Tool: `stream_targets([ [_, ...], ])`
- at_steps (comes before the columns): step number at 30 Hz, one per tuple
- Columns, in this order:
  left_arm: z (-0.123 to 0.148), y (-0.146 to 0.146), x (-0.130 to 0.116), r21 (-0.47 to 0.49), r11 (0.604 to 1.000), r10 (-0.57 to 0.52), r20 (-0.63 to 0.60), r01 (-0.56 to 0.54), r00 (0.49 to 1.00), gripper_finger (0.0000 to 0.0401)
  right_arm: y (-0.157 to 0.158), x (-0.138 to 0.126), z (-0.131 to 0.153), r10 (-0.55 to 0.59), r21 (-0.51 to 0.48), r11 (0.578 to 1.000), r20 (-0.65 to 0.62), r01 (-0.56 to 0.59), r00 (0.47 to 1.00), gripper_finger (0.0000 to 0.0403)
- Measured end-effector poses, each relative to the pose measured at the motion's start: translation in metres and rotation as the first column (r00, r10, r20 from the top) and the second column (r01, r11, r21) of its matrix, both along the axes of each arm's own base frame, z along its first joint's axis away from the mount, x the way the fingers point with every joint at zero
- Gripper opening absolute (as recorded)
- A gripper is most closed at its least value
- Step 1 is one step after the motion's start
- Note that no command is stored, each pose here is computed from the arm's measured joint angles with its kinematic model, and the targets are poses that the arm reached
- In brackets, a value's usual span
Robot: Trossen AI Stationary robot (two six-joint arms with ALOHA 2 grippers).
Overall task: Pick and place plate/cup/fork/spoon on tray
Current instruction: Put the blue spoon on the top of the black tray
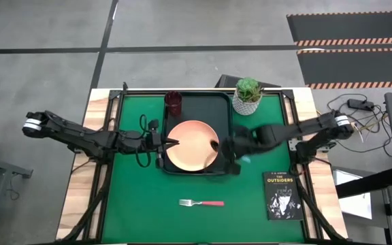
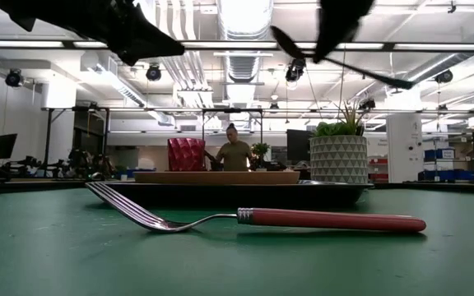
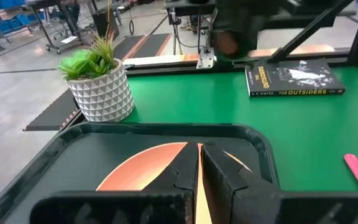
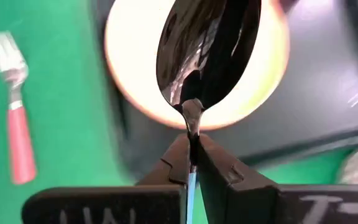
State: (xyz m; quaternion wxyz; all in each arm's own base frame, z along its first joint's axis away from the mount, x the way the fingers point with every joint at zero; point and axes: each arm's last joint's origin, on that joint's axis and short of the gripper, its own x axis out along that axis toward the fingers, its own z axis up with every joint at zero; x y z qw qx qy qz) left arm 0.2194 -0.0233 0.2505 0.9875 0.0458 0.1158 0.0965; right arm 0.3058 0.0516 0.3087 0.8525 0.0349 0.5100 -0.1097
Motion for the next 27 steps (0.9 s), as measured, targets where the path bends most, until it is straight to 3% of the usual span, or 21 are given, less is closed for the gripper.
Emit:
stream_targets([
  [6, 0.004, 0.001, -0.003, 0.003, 1.000, -0.001, 0.017, 0.001, 1.000, 0.0002, -0.073, 0.028, 0.023, 0.065, -0.163, 0.985, 0.065, -0.054, 0.996, 0.0009],
  [10, 0.007, 0.001, -0.006, 0.022, 1.000, 0.003, 0.026, -0.004, 1.000, 0.0002, -0.124, 0.045, 0.023, 0.088, -0.267, 0.961, 0.050, -0.071, 0.995, 0.0009],
  [20, 0.011, 0.004, -0.010, 0.043, 0.995, 0.093, 0.050, -0.095, 0.994, 0.0002, -0.220, 0.084, -0.029, 0.240, -0.345, 0.891, -0.192, -0.295, 0.951, 0.0009],
  [27, 0.011, 0.004, -0.010, 0.042, 0.994, 0.095, 0.051, -0.097, 0.994, 0.0002, -0.263, 0.107, -0.072, 0.240, -0.304, 0.899, -0.260, -0.316, 0.935, 0.0009],
])
